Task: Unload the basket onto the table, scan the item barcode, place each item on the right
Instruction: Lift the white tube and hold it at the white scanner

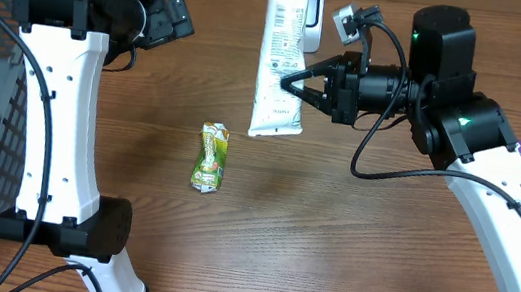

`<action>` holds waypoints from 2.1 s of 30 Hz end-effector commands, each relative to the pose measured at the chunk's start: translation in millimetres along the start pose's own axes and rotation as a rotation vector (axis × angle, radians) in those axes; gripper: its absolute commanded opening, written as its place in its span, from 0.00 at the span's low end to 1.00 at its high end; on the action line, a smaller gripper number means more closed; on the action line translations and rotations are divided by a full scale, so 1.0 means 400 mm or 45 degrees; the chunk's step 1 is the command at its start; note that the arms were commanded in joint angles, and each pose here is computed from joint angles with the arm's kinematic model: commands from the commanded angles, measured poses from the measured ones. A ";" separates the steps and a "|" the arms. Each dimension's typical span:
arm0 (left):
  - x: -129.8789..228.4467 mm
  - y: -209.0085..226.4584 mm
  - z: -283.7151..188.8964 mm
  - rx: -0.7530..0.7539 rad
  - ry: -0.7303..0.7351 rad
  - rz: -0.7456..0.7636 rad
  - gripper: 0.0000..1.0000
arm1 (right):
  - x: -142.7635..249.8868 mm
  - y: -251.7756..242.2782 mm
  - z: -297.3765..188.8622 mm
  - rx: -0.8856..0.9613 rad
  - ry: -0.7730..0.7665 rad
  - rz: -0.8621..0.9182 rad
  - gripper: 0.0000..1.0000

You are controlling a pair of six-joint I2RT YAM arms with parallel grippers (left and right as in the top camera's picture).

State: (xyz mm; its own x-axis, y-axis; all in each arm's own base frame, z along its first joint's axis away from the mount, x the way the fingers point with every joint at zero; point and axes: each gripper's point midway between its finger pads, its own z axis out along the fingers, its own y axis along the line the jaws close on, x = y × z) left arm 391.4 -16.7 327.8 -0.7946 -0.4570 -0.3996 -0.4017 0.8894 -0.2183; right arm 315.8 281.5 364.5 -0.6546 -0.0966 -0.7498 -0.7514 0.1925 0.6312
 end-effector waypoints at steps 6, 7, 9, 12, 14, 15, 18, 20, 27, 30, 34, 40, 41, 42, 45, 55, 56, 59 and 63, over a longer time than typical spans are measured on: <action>0.005 -0.007 0.004 0.006 0.010 0.022 0.99 | -0.092 -0.019 -0.026 0.175 -0.180 0.083 0.03; 0.005 -0.007 0.004 0.006 0.010 0.022 0.99 | -0.097 -0.032 -0.029 0.216 -0.200 0.085 0.03; 0.005 -0.007 0.004 0.006 0.010 0.022 0.99 | -0.114 -0.076 -0.043 0.356 -0.251 0.064 0.03; 0.005 -0.007 0.004 0.006 0.010 0.022 1.00 | -0.140 -0.136 -0.070 0.601 -0.300 -0.032 0.03; 0.005 -0.007 0.004 0.006 0.010 0.022 1.00 | -0.157 -0.181 -0.094 0.820 -0.330 -0.139 0.04; 0.005 -0.007 0.004 0.006 0.010 0.022 1.00 | -0.165 -0.206 -0.108 0.961 -0.340 -0.210 0.04; 0.005 -0.007 0.004 0.005 0.010 0.022 0.99 | -0.175 -0.271 -0.136 1.296 -0.336 -0.346 0.04; 0.005 -0.007 0.004 0.006 0.010 0.022 1.00 | -0.181 -0.317 -0.130 1.500 -0.301 -0.478 0.04; 0.005 -0.007 0.004 0.006 0.010 0.022 1.00 | -0.192 -0.466 -0.027 1.875 -0.036 -1.011 0.04; 0.008 -0.012 0.004 0.009 0.011 0.029 1.00 | -0.189 -0.537 -0.010 2.010 0.050 -1.152 0.04; 0.008 -0.012 0.004 0.008 0.012 0.029 1.00 | -0.194 -0.639 -0.021 2.196 0.063 -1.269 0.04; 0.006 -0.009 0.004 0.007 0.010 0.025 0.99 | -0.095 -0.848 -0.056 2.291 0.373 -1.368 0.04; 0.006 -0.009 0.004 0.007 0.011 0.025 1.00 | -0.082 -0.866 -0.062 2.298 0.395 -1.358 0.04; 0.006 -0.009 0.004 0.007 0.011 0.025 0.99 | -0.066 -0.888 -0.069 2.306 0.423 -1.346 0.04; 0.006 -0.009 0.004 0.007 0.010 0.025 1.00 | -0.038 -0.934 -0.093 2.320 0.472 -1.316 0.04; 0.006 -0.009 0.004 0.007 0.010 0.025 1.00 | -0.044 -0.928 -0.072 2.285 0.411 -1.319 0.04; 0.006 -0.009 0.004 0.007 0.010 0.025 0.99 | -0.044 -0.927 -0.068 2.279 0.409 -1.324 0.04; 0.006 -0.009 0.004 0.007 0.010 0.025 1.00 | -0.044 -0.921 -0.049 2.251 0.401 -1.341 0.04; 0.006 -0.009 0.004 0.007 0.011 0.025 1.00 | -0.051 -0.910 -0.037 2.246 0.369 -1.353 0.04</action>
State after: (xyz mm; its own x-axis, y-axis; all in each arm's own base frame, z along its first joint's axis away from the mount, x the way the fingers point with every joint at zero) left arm 391.2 -19.3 327.8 -0.7977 -0.4518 -0.3995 -0.3958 0.8919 -0.2186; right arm 596.3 188.0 110.0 -0.2936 -0.8812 -0.3707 -0.0947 0.4126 -0.9060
